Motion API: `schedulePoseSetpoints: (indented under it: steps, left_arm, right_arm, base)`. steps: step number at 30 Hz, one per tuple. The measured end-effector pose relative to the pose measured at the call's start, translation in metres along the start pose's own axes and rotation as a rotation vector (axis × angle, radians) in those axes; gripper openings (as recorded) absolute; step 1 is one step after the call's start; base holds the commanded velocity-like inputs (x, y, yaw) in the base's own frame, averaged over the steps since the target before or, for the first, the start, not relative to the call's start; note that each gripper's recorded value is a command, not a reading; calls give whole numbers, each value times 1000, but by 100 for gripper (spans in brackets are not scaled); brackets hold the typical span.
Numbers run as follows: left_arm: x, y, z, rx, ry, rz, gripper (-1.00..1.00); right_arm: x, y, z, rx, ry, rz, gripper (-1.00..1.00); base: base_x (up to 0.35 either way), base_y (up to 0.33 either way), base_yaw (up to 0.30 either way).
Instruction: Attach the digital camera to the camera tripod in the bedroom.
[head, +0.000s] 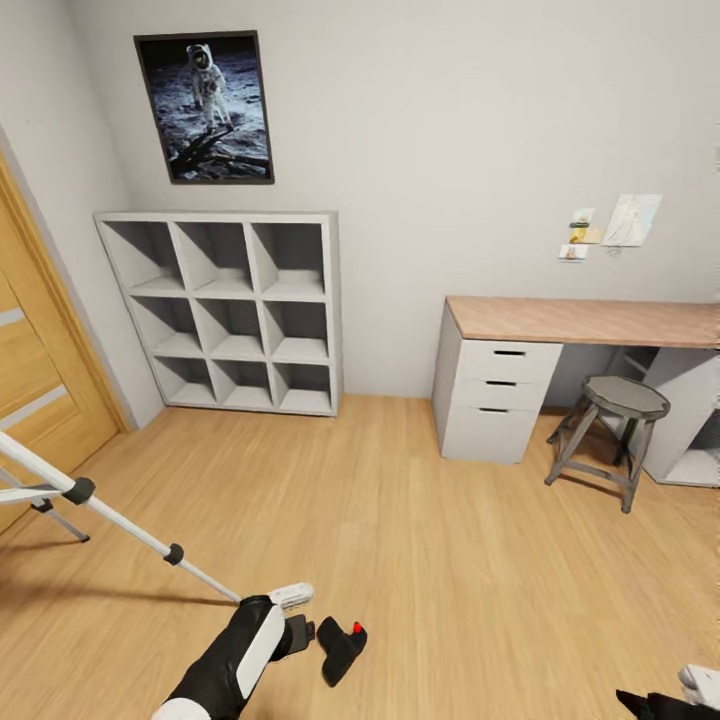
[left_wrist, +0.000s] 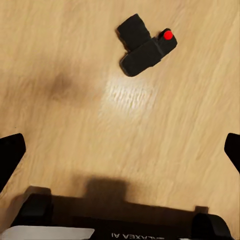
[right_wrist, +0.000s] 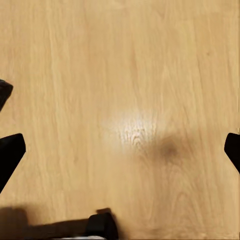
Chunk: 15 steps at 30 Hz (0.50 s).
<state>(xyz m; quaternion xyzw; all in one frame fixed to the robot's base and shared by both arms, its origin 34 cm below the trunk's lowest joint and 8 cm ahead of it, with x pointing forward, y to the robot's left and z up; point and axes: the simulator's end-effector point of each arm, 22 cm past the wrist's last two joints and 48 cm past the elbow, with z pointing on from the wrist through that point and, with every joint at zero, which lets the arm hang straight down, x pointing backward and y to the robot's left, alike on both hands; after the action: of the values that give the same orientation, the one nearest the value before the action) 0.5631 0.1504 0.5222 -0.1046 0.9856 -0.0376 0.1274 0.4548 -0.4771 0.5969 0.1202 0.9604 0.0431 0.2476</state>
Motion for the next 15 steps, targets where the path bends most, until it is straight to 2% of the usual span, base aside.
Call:
schedulePoseSetpoints:
  steps: [2,5,7,8,10,11,12,13,14,15]
  left_arm:
    - [-3,-1,2,-11,-11,27,100]
    - [-3,-3,7,-10,-15,44,100]
    - [1,-6,11,-4,-11,56,100]
    - [3,-12,13,6,-8,72,100]
    - [7,-18,16,21,-7,91,100]
    - [9,-27,18,56,-6,110,100]
    - [10,-29,20,67,-5,111,100]
    - [11,-34,21,88,-4,109,100]
    - [11,-34,22,89,-4,109,100]
    - [9,-37,23,100,-6,105,100]
  right_arm:
    - [-25,16,-18,3,24,5,100]
    - [-64,31,-30,15,-20,-3,100]
    - [-96,41,-37,13,-68,-7,100]
    - [-127,51,-44,4,-125,-11,100]
    - [-158,59,-50,0,-190,-19,100]
    - [-194,82,-57,-35,-262,-24,100]
    - [-200,90,-56,-46,-275,-29,100]
    - [-208,109,-54,-79,-291,-34,100]
    - [-207,109,-52,-75,-290,-37,100]
    - [-210,117,-51,-91,-298,-40,100]
  base:
    - [0,0,-64]
    - [0,0,-44]
    - [0,0,-63]
    - [0,0,-99]
    - [0,0,-170]
    - [0,0,-219]
    - [0,0,-235]
    - [0,0,-235]
    - [0,0,-240]
    - [0,0,-245]
